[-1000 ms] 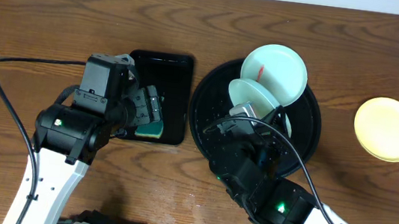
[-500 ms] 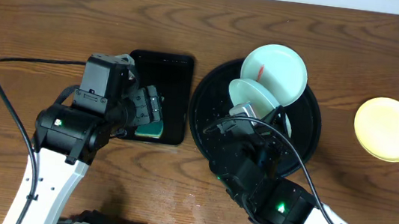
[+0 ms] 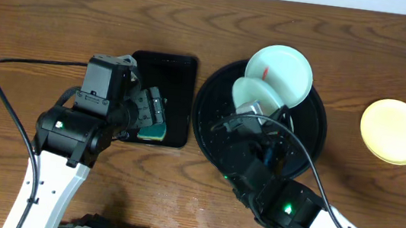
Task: Clean dirty plates on tray and stack at the side
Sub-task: 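Lift the scrubbed pale green plate off the round tray with right gripper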
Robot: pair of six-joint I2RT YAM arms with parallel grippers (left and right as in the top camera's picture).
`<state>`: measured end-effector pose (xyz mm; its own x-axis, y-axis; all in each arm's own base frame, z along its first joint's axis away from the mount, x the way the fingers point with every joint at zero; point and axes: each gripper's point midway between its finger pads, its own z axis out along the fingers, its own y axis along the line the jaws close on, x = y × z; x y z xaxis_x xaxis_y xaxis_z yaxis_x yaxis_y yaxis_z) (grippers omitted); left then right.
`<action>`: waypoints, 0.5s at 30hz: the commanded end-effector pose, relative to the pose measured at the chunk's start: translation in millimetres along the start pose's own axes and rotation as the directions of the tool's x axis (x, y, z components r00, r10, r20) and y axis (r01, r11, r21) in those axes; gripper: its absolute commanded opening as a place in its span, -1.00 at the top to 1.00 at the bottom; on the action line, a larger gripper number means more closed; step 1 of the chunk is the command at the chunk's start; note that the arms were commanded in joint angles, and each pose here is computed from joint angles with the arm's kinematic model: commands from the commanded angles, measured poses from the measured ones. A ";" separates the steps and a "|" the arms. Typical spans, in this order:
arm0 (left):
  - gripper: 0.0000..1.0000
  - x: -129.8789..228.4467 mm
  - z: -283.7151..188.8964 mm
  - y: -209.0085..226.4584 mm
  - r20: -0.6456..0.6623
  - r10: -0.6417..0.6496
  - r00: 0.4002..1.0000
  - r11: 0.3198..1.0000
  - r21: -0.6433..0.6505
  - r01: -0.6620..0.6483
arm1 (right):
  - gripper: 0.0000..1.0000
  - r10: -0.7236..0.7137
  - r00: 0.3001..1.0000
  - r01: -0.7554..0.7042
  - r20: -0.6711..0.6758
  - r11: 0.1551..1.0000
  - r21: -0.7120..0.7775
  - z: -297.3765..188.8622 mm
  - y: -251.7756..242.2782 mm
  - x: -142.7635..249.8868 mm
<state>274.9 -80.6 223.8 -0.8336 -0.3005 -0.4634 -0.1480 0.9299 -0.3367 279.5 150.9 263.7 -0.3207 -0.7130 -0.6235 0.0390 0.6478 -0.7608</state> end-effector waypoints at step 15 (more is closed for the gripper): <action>-0.69 -4.1 -4.0 -2.7 0.009 0.007 1.000 1.000 0.012 -0.007 | 0.98 0.114 0.993 -0.112 -0.028 0.992 0.064 5.2 -17.1 4.4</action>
<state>274.9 -80.7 223.8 -0.8337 -0.3004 -0.4633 -0.1478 0.9298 -0.3370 280.3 145.5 261.4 -0.3385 -0.7245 -0.6004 0.0373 0.6272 -0.7780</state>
